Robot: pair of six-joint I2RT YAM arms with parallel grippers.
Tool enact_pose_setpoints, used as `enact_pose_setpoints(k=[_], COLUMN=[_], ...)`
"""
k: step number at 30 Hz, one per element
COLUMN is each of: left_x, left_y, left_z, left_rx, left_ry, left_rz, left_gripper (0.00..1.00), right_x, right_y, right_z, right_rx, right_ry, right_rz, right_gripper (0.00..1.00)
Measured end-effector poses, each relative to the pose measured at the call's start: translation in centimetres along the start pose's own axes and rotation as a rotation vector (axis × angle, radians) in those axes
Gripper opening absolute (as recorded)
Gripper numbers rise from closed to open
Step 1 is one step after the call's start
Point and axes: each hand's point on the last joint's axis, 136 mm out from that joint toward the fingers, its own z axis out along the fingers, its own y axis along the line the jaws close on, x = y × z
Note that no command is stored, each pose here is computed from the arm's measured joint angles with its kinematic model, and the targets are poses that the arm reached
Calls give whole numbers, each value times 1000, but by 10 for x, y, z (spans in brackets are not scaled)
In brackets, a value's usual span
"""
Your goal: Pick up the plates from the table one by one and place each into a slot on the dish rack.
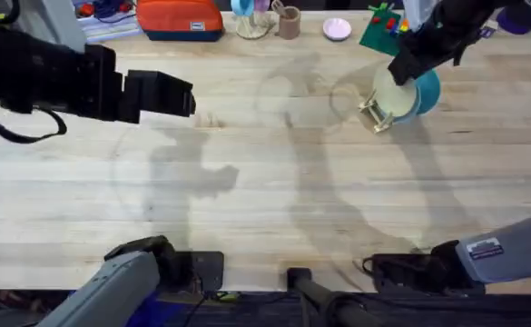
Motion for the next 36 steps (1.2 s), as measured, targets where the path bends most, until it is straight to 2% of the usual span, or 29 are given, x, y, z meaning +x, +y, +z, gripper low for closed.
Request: enact_pose_setpoints(k=[10, 17, 32, 36], left_x=[0, 0, 0, 0], left_y=[0, 0, 0, 0], left_z=[0, 0, 0, 0], left_rx=[0, 0, 0, 0], left_ry=[0, 0, 0, 0], left_rz=[0, 0, 0, 0], left_gripper=[995, 995, 996, 996], right_x=[0, 0, 0, 0], right_y=[0, 0, 0, -1], right_z=[0, 0, 0, -9], right_rx=[0, 1, 1, 8], right_ry=[0, -1, -2, -24], right_rz=[0, 0, 0, 3], right_gripper=[36, 153, 165, 175])
